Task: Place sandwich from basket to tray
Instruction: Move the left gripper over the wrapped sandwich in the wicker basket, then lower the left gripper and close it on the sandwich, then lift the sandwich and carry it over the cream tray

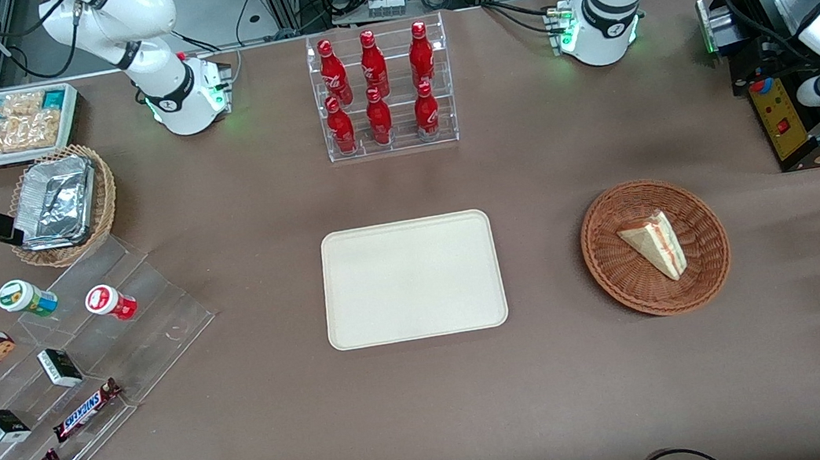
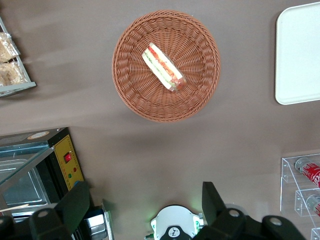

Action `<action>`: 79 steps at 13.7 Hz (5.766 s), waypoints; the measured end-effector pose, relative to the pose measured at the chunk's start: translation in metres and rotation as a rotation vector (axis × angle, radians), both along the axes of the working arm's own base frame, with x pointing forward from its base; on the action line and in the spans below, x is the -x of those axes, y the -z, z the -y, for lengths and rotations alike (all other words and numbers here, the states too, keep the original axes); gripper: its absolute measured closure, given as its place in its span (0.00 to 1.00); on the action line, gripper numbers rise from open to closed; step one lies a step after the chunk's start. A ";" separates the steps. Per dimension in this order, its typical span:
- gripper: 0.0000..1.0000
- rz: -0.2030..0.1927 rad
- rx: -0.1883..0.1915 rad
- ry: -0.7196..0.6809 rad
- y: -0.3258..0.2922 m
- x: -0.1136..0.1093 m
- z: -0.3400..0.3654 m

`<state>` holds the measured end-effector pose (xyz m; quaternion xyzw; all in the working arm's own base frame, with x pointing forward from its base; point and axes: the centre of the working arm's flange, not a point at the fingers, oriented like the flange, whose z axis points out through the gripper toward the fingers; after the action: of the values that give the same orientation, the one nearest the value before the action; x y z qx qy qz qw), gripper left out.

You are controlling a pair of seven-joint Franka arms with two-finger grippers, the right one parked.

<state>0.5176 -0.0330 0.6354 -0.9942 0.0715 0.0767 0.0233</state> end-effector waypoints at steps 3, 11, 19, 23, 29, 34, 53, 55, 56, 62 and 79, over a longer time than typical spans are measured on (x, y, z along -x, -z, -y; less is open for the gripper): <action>0.00 0.000 -0.003 -0.001 0.000 0.000 -0.001; 0.00 0.014 -0.051 -0.156 0.098 -0.036 0.000; 0.00 0.204 -0.017 -0.607 0.257 -0.025 0.006; 0.00 0.238 0.034 -0.721 0.297 -0.019 0.008; 0.00 0.261 0.068 -0.784 0.347 -0.026 0.027; 0.00 0.228 0.056 -0.779 0.367 -0.024 0.031; 0.89 0.145 -0.082 -0.676 0.292 -0.054 0.045; 0.89 0.142 -0.092 -0.630 0.253 -0.060 0.075; 0.89 0.143 -0.093 -0.601 0.236 -0.059 0.095; 0.89 0.162 -0.061 -0.367 0.213 -0.028 0.243; 0.89 0.256 0.240 -0.114 0.369 0.003 0.500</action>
<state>0.5148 -0.5334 0.2659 -0.9939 0.0202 -0.0581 -0.0910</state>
